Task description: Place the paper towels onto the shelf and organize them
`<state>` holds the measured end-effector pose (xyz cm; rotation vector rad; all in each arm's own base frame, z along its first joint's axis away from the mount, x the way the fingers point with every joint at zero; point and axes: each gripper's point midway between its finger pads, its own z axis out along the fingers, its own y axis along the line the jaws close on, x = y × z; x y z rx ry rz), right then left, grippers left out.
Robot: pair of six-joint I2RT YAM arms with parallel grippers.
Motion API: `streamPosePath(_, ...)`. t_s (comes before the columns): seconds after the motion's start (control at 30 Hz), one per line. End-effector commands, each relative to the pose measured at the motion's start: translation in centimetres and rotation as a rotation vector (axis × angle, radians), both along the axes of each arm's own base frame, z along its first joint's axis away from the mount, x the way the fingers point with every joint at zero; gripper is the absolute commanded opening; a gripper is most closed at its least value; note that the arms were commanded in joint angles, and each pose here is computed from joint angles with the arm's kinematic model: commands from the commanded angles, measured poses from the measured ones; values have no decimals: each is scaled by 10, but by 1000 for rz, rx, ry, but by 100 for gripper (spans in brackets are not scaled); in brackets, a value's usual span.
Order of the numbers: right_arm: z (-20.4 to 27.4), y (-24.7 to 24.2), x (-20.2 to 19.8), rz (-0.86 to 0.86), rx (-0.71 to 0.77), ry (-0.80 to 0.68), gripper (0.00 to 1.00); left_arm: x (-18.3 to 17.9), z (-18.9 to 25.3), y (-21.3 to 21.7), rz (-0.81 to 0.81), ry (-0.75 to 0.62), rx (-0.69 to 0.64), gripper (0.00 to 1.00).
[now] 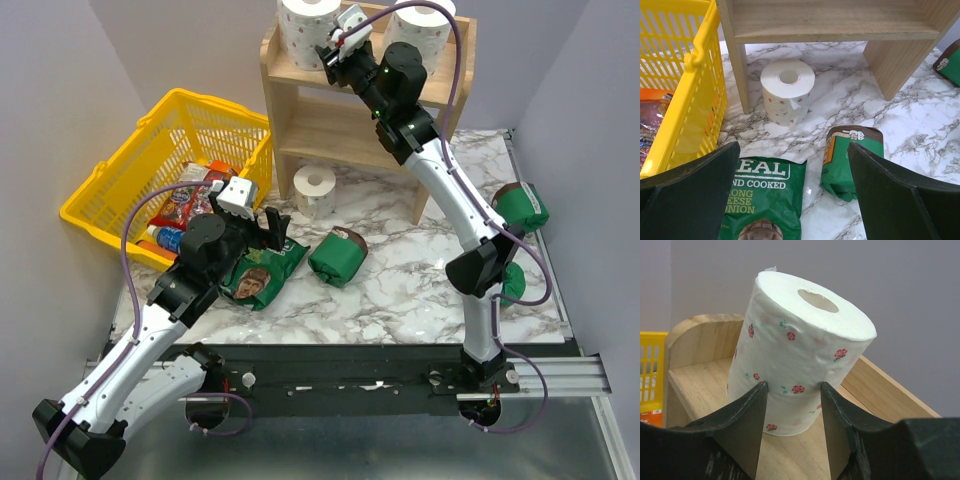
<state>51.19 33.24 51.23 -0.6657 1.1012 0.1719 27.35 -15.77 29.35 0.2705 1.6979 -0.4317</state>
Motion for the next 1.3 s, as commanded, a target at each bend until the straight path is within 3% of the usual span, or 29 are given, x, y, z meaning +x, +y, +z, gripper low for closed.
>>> streamPosePath(0.0,-10,-10,10,-80,17,29,55,-1,11,1,-2,-21,-2,99)
streamPosePath(0.4,9,-63,0,-217,102,24,57,0,10,1,3,-17,3,99)
streamPosePath(0.63,8,-127,5,-530,161,61,56,1,9,0,0,-13,5,99)
streamPosePath(0.87,5,-159,-3,-636,178,80,55,1,7,-2,-9,-8,5,99)
streamPosePath(1.0,7,-164,-8,-636,177,80,55,1,7,-2,-6,-7,6,99)
streamPosePath(1.1,11,-150,-16,-536,177,76,55,1,7,-2,-6,-9,7,99)
streamPosePath(1.27,12,-92,-50,-148,57,96,55,4,5,1,16,-6,16,99)
